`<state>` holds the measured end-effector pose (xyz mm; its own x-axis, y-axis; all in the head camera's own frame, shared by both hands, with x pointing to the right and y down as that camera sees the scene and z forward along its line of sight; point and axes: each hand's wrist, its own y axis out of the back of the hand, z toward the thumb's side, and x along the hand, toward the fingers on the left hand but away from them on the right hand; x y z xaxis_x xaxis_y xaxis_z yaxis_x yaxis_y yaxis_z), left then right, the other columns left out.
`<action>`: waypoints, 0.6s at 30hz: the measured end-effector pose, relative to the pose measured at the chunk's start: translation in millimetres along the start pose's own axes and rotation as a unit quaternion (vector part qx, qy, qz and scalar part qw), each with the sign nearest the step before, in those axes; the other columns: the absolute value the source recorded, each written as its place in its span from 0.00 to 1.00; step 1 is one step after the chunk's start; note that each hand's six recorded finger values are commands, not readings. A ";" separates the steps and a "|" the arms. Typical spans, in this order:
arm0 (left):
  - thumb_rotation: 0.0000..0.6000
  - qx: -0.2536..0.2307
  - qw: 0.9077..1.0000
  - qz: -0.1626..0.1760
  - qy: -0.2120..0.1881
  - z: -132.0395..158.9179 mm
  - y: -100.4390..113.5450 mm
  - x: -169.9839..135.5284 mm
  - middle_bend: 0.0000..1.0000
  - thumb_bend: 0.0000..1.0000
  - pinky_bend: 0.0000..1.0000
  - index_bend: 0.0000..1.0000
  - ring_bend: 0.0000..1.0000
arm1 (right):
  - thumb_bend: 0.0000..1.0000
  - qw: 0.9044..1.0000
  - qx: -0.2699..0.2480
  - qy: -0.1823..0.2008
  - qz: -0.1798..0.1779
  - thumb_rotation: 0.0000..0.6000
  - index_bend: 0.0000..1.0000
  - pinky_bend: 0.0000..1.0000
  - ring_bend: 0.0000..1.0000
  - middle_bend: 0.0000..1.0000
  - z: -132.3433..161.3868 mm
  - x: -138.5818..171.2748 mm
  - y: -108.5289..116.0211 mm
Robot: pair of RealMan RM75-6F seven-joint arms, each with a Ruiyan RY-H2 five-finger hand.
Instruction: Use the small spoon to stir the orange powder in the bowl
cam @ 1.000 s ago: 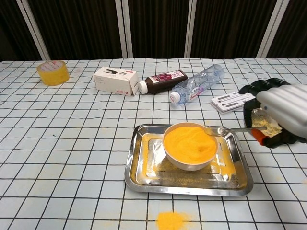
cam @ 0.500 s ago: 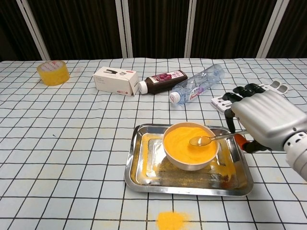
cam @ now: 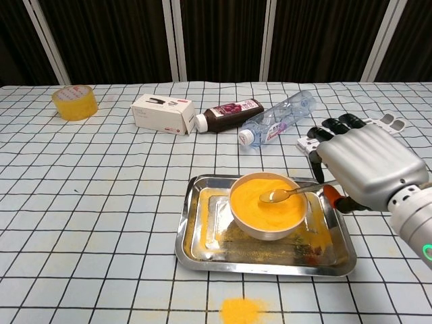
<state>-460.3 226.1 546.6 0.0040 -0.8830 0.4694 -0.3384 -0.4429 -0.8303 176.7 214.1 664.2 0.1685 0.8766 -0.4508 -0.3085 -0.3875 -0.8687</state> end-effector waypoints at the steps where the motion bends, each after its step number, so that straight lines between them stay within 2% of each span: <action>1: 1.00 0.000 1.000 0.000 0.000 -0.1 -0.1 0.0 0.00 0.00 0.00 0.00 0.00 | 0.53 1.000 0.001 -0.001 0.002 1.00 0.35 0.00 0.00 0.13 -0.5 0.4 -0.5; 6: 1.00 0.001 1.000 -0.001 0.002 -0.3 -0.2 -0.1 0.00 0.00 0.00 0.00 0.00 | 0.53 1.000 0.002 -0.006 0.012 1.00 0.31 0.00 0.00 0.13 -3.9 4.5 -3.4; 18: 1.00 0.001 1.000 -0.002 0.005 -1.0 -0.7 0.0 0.00 0.00 0.00 0.00 0.00 | 0.53 0.999 0.009 -0.006 0.039 1.00 0.31 0.00 0.00 0.12 -9.4 12.6 -13.2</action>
<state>-461.1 226.6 547.5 -0.0036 -0.8793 0.4763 -0.3368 -0.4474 -0.8285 191.7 227.6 668.0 0.1329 0.8470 -0.5146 -0.3364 -0.4499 -0.8273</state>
